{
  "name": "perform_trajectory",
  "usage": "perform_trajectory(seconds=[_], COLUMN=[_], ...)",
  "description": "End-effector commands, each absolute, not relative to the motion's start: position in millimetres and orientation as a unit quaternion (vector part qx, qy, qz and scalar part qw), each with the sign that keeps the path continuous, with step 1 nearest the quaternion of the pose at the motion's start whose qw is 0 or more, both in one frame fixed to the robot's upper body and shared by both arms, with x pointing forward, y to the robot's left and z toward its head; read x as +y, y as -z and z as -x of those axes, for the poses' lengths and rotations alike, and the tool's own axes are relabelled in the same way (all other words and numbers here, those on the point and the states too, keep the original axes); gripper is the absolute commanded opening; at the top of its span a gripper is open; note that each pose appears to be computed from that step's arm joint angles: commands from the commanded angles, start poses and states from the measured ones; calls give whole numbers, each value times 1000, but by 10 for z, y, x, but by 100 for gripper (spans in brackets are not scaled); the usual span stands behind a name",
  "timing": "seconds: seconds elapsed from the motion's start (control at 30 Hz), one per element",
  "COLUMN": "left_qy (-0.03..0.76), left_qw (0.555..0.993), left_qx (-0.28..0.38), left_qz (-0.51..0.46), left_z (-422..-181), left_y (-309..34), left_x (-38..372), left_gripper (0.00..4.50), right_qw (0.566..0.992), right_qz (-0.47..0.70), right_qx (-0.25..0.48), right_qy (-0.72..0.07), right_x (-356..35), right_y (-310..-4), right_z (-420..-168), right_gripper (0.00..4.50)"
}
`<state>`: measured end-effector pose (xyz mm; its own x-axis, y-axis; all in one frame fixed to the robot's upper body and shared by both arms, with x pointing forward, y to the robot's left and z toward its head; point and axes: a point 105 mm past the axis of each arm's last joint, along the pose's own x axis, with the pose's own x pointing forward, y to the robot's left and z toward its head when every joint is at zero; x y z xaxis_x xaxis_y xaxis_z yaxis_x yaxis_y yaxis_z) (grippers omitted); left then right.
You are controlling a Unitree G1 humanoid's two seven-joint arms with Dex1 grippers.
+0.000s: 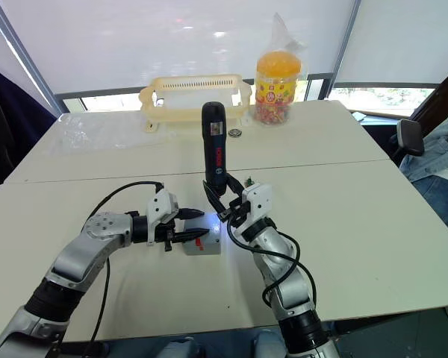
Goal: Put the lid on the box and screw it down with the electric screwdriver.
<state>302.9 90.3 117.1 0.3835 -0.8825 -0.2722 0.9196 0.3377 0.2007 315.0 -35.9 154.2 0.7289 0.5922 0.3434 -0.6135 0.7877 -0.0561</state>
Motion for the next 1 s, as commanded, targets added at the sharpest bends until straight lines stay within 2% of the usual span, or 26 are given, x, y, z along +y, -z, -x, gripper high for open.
perform_trajectory(seconds=[0.03, 0.4, 0.8, 1.0], left_qy=[551, 547, 541, 537], left_qw=[814, 817, 821, 823], left_qx=[87, 89, 91, 93], left_qz=[-163, -160, -159, -159], left_z=[-3005, -2996, -2991, -2983], left_y=[-1025, -997, -994, -990], left_x=[918, 928, 975, 998], left_gripper=[232, 232, 232, 232], right_qw=[938, 940, 938, 939], right_qz=[-20, -7, -5, -15], right_qx=[-111, -96, -58, -51], right_qy=[-326, -328, -343, -339], right_x=[-349, -394, -341, -360], right_y=[-1217, -1122, -811, -755], right_z=[-3167, -3163, -3144, -3146], right_gripper=[178, 178, 178, 178])
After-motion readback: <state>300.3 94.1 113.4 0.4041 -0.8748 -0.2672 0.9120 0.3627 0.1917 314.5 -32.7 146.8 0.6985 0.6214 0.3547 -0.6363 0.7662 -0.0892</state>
